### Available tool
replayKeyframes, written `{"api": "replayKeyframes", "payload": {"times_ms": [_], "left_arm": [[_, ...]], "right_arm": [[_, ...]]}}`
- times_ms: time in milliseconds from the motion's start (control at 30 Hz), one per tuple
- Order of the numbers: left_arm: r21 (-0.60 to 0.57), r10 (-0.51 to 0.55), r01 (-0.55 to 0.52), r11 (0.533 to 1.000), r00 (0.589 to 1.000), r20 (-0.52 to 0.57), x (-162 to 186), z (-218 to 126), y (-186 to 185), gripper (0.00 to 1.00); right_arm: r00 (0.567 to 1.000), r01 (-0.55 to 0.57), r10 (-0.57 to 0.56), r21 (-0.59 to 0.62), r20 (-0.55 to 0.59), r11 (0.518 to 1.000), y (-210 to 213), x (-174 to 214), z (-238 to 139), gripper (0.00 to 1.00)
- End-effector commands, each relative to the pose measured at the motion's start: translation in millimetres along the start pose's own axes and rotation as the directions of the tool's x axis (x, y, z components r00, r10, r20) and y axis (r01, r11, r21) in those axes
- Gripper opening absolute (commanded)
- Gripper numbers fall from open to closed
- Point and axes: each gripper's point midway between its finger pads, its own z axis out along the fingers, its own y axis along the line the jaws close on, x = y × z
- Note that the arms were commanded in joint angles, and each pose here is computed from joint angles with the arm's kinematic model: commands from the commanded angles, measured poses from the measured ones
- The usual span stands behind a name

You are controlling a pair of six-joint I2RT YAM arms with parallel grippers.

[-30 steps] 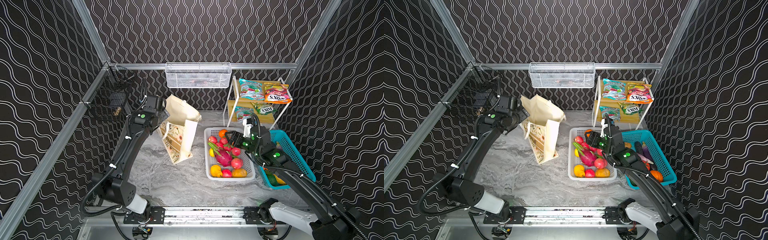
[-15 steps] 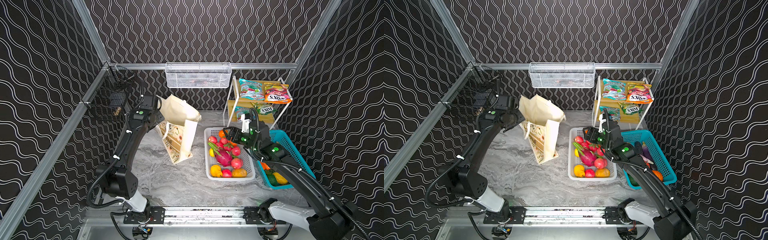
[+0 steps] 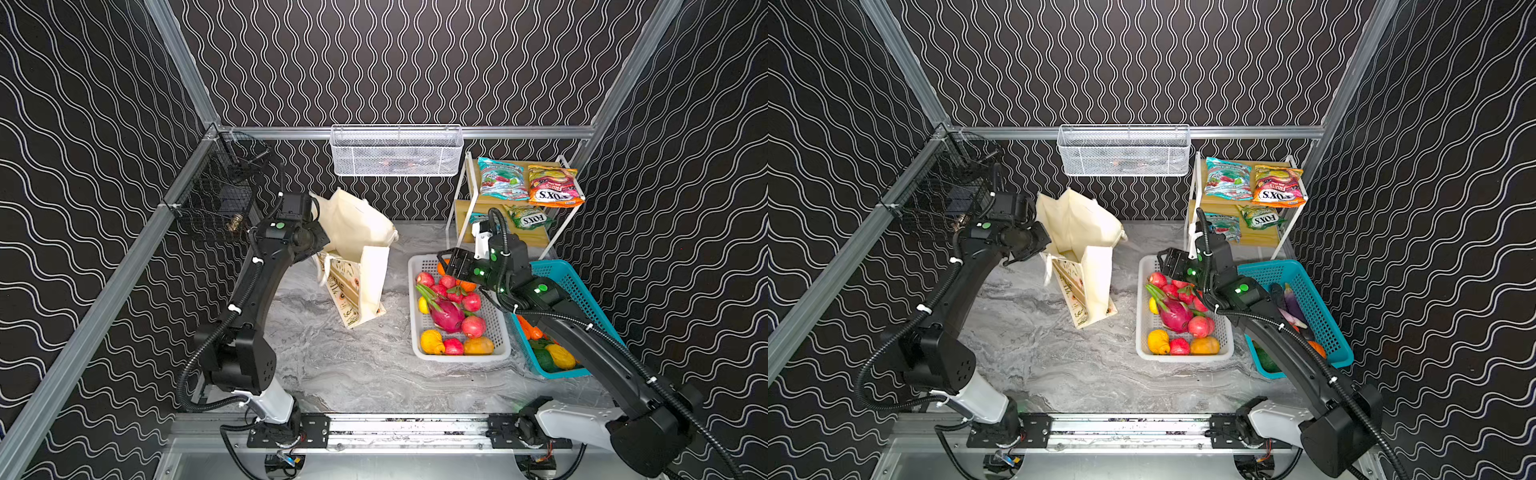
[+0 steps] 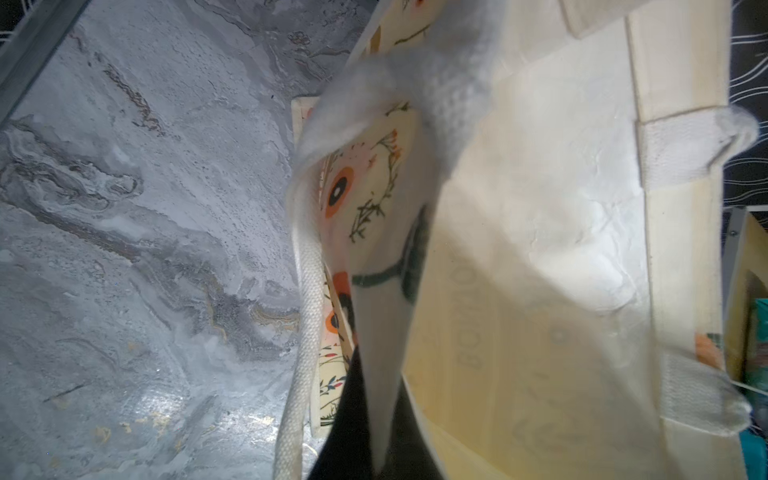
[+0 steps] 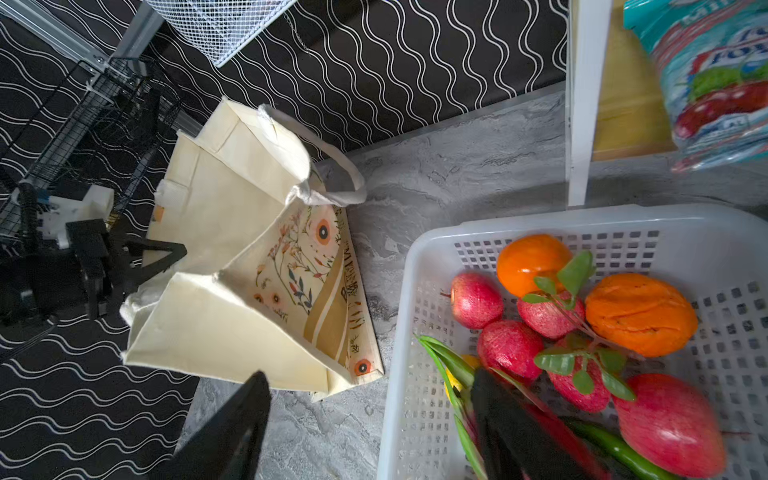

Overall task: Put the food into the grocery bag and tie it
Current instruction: 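Lift the tote upright with the left gripper while the right pulls it open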

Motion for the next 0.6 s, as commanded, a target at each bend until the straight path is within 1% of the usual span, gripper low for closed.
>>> {"api": "replayKeyframes", "payload": {"times_ms": [0, 67, 133, 300, 433, 567], "left_arm": [[0.078, 0.139, -0.135, 0.988, 0.989, -0.046, 10.7, -16.2, -10.4, 0.0], [0.12, 0.193, -0.183, 0.976, 0.978, -0.08, 20.7, -25.5, -13.7, 0.0], [0.181, 0.225, -0.203, 0.962, 0.967, -0.115, 34.5, -32.3, -18.6, 0.0], [0.273, 0.247, -0.194, 0.942, 0.953, -0.173, 68.2, -44.1, -17.3, 0.0], [0.343, 0.246, -0.169, 0.924, 0.95, -0.195, 86.7, -59.6, -19.5, 0.0], [0.379, 0.24, -0.153, 0.913, 0.951, -0.193, 92.3, -72.3, -22.4, 0.0]], "right_arm": [[1.0, 0.009, -0.008, -0.036, 0.009, 0.999, 11.5, -8.3, 3.0, 0.78], [1.0, 0.024, -0.024, -0.048, 0.006, 0.999, 15.3, -10.7, 9.0, 0.78], [0.999, 0.045, -0.045, -0.073, -0.003, 0.996, 22.5, -13.6, 15.2, 0.78], [0.994, 0.097, -0.106, -0.192, -0.033, 0.977, 46.1, -11.8, 24.6, 0.75], [0.984, 0.106, -0.141, -0.276, -0.11, 0.955, 64.3, 12.2, 35.2, 0.74], [0.963, 0.123, -0.187, -0.296, -0.196, 0.947, 80.4, 48.7, 51.1, 0.75]]}}
